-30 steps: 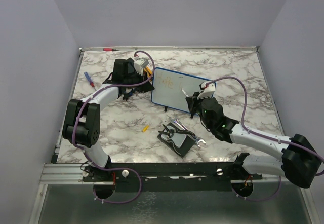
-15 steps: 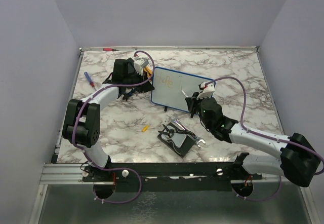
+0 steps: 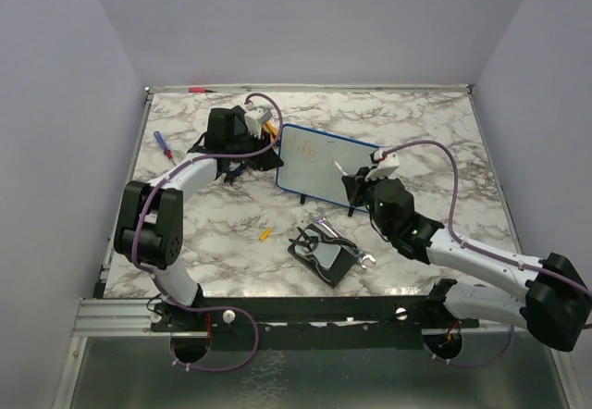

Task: Write a sentence on the whiteboard

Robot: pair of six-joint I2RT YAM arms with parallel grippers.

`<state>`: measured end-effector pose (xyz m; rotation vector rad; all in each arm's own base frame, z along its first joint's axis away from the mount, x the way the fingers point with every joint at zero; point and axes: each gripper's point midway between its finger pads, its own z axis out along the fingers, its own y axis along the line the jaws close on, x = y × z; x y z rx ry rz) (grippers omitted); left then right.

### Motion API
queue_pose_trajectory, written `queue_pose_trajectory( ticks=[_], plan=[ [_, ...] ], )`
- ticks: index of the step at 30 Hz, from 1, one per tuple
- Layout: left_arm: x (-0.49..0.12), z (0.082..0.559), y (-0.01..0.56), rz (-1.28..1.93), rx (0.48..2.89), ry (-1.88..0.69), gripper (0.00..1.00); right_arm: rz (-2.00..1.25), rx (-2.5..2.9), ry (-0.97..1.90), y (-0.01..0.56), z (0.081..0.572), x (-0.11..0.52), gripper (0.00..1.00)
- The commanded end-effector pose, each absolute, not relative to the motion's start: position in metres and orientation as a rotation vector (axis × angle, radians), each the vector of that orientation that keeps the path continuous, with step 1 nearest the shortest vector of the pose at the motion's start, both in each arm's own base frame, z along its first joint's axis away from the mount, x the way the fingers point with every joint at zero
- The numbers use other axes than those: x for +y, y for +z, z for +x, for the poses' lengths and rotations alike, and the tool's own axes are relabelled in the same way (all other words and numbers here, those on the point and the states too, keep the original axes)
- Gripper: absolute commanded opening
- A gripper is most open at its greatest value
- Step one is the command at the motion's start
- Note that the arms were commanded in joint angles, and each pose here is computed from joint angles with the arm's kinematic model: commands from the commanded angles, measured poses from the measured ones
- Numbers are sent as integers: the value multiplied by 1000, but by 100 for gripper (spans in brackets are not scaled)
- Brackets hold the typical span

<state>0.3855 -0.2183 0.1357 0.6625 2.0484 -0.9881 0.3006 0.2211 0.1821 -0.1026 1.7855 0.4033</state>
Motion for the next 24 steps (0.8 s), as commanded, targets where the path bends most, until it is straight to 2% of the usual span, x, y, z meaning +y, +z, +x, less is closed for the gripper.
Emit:
queue_pose_trajectory(
  ticks=[1, 7, 10, 24],
  plan=[
    [-218, 389, 153, 681, 2011, -968, 33, -120, 1778, 432, 189, 292, 219, 0],
    [-210, 393, 158, 665, 2002, -971, 53, -91, 1742, 444, 210, 293, 216, 0],
    [-211, 392, 156, 672, 2002, -993, 60, -95, 1713, 438, 218, 296, 216, 0],
    [-213, 394, 137, 684, 2034, -1021, 63, -125, 1700, 424, 219, 307, 225, 0]
  ],
)
